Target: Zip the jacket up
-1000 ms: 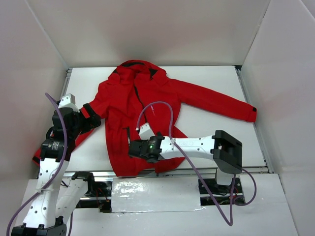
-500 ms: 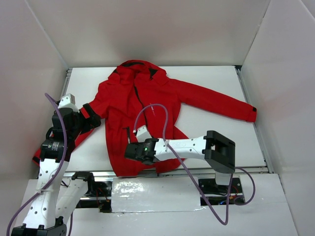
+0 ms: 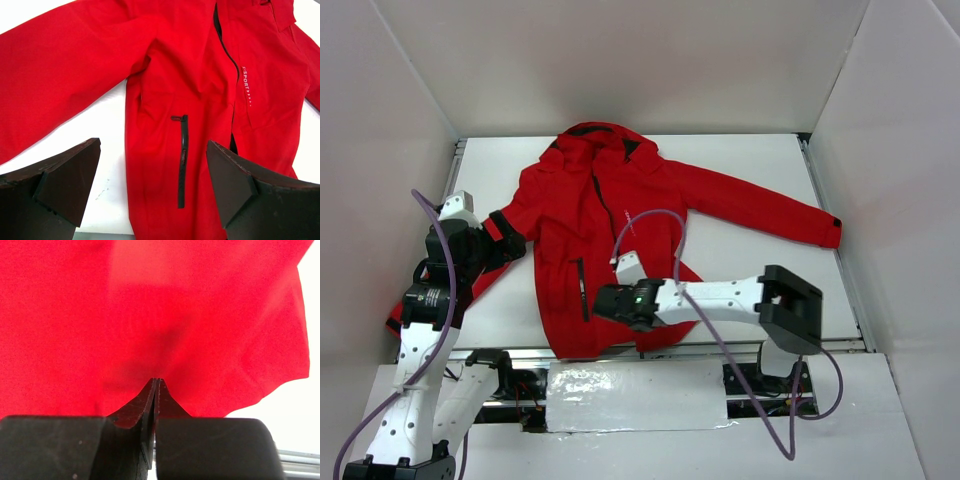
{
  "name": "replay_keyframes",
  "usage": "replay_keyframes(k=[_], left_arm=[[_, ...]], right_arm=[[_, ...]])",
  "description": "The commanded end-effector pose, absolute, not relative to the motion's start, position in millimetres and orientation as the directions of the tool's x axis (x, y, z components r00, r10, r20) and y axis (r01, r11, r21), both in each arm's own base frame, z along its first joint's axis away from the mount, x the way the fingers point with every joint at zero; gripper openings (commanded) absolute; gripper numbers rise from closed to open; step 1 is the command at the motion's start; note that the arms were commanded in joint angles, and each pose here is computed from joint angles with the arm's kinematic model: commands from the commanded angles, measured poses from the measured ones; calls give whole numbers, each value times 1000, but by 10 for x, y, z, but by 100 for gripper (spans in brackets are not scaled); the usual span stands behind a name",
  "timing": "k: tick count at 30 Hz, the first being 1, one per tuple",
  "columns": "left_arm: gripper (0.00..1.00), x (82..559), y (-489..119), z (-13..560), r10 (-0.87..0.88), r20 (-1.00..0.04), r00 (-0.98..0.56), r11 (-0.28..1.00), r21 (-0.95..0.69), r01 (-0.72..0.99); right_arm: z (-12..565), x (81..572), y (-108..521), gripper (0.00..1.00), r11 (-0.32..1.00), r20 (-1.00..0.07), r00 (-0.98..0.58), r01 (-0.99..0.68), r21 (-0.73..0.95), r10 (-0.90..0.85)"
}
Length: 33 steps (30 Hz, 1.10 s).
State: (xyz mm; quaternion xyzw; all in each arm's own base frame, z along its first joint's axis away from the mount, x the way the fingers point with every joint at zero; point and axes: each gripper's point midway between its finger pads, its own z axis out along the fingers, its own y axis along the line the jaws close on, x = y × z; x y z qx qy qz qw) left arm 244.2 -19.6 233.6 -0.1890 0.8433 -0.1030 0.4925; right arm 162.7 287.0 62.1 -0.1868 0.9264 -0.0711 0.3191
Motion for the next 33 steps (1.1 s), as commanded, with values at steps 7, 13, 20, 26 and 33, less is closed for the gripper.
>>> replay_keyframes(k=[7,13,20,26,33], left_arm=[[99,2488,-229,2425,-417,-805,-422,909,-374,-185],[99,2492,-228,2424,-416,-805,-422,909,-373,-184],[99,2506,-250,2410,-412,-802,-432,911,-374,-175],[99,2495,-253,2421,-412,-804,-429,911,-375,-172],[99,2495,-255,2427,-411,-805,-428,911,-375,-169]], right_arm=[[1047,1604,3111,22,903,-651,-728,-402,152,-215],[806,1570,3191,65,944,-621,-738,-330,-11,-266],[656,1595,3155,66,947,-619,-718,-269,-173,-317],[640,1606,3086,32,948,-621,-717,-254,-191,-317],[717,1659,2948,0,959,-650,-705,-216,-183,-282]])
